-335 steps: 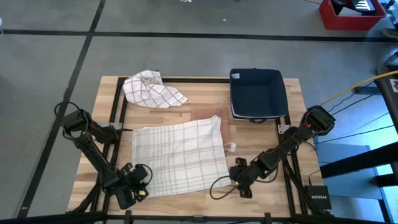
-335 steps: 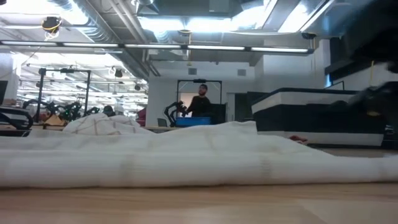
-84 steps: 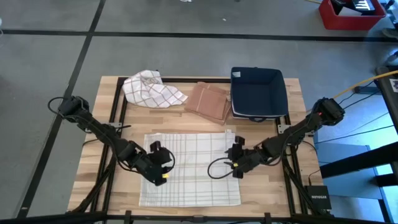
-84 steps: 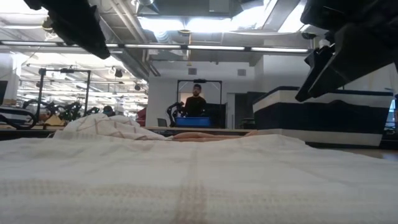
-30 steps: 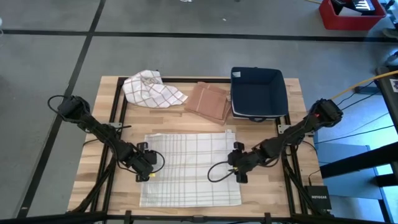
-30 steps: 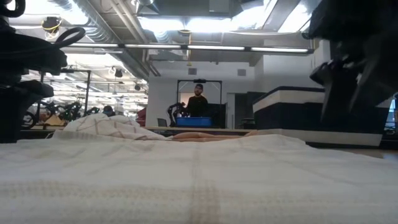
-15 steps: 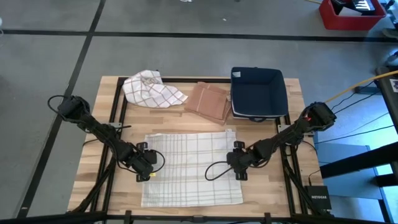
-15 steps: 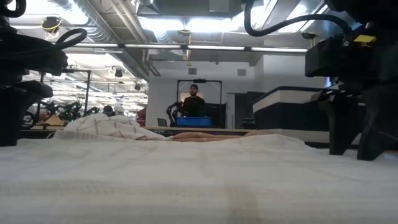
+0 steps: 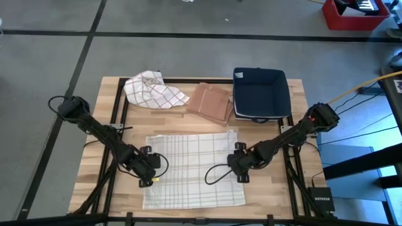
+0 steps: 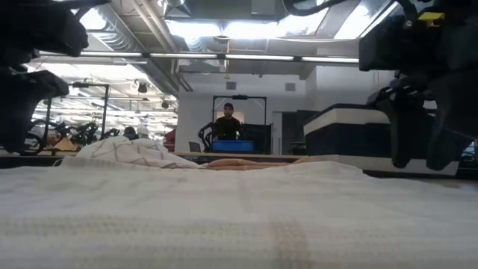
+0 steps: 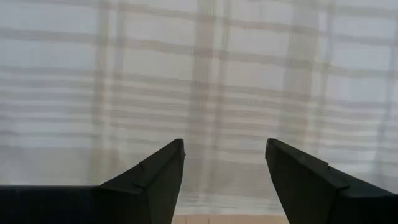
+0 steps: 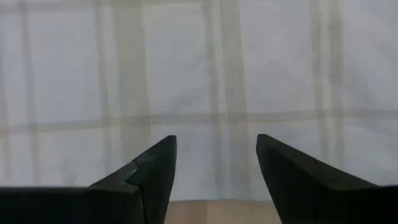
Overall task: Fold towel
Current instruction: Fold the bottom white towel
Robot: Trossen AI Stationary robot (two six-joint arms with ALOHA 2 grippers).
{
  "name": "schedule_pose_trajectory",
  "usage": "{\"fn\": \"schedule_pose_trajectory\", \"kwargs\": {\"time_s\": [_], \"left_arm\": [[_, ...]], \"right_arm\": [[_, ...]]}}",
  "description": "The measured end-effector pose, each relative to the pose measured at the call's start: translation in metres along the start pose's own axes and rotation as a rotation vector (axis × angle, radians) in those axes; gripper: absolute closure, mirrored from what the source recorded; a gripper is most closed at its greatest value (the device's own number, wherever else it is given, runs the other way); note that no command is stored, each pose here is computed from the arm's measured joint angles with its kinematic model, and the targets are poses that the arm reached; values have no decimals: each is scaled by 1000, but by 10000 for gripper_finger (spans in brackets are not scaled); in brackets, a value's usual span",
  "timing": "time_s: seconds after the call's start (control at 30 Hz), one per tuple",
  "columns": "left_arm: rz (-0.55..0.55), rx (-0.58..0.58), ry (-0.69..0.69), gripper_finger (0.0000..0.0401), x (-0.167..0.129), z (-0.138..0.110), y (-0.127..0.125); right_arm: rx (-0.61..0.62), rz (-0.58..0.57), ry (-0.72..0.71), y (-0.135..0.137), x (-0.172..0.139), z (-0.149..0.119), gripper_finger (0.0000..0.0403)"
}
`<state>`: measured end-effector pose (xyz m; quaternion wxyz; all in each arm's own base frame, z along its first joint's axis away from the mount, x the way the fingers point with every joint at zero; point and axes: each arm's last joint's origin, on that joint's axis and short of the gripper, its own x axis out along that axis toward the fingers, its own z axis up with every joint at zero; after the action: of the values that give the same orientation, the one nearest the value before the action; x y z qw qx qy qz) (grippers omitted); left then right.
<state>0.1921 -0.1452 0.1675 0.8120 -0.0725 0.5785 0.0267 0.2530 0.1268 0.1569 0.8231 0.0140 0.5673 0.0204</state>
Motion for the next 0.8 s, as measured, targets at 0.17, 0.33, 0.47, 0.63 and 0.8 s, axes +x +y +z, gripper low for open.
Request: {"fn": "schedule_pose_trajectory", "kwargs": {"time_s": [0.17,0.33,0.47,0.63,0.8], "left_arm": [[45,25,51,182,12,-13,4],[30,-28,76,182,21,-22,9],[32,-39,87,182,25,-27,13],[37,-43,98,182,26,-30,15],[37,-44,101,182,26,-30,16]], "right_arm": [[-1,-16,18,-2,3,-5,178],[11,-32,61,-7,9,-17,178],[15,-28,31,-9,15,-21,178],[16,-27,17,-10,19,-25,178],[16,-32,19,-10,20,-26,178]]}}
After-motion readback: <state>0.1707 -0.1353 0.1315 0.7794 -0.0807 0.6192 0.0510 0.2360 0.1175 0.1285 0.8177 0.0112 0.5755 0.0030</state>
